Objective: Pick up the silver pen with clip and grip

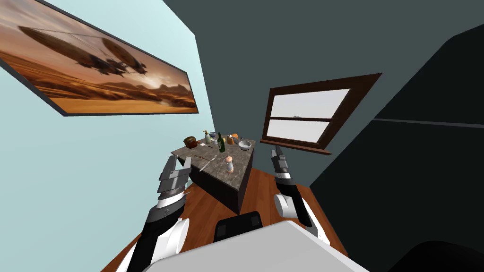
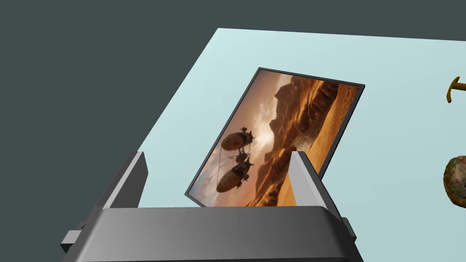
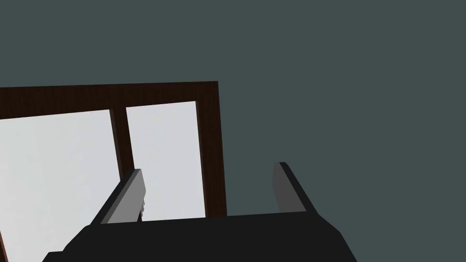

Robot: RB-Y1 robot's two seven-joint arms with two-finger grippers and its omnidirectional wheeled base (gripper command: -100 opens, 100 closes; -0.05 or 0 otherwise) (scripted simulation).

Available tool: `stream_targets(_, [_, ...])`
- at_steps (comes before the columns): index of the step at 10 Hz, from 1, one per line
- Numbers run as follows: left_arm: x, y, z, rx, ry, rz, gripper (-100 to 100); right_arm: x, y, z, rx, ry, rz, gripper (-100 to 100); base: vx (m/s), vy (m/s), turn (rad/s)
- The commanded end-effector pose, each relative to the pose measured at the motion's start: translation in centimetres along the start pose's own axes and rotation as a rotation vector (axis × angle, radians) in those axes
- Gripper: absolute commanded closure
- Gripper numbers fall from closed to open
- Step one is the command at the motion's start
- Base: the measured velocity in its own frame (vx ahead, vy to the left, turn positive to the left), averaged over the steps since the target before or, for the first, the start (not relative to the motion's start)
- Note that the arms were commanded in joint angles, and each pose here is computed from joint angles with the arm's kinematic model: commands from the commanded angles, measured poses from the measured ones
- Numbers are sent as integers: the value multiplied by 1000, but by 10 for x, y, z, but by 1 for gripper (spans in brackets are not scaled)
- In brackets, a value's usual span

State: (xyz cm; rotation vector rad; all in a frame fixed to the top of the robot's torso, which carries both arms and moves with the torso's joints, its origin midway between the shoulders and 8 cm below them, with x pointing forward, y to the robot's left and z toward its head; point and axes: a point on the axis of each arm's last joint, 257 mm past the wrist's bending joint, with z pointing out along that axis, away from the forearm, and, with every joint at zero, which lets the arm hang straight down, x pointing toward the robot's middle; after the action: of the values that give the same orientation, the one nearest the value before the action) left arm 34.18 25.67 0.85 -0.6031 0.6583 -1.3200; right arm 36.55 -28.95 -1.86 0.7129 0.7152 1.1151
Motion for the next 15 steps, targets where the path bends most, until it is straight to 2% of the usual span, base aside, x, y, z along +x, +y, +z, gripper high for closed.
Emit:
stream_targets(1, [2, -1, 0, 5, 28, 9, -100, 0, 0, 0, 0, 0, 0, 0, -31, -46, -31])
stream_targets(9, [-6, 1, -1, 36, 147, 48, -100, 0, 0, 0, 0, 0, 0, 0, -97, -127, -70])
stream_targets(15, [-18, 19, 6, 33, 250, 94, -100, 0, 0, 0, 0, 0, 0, 0, -28, -106, -126])
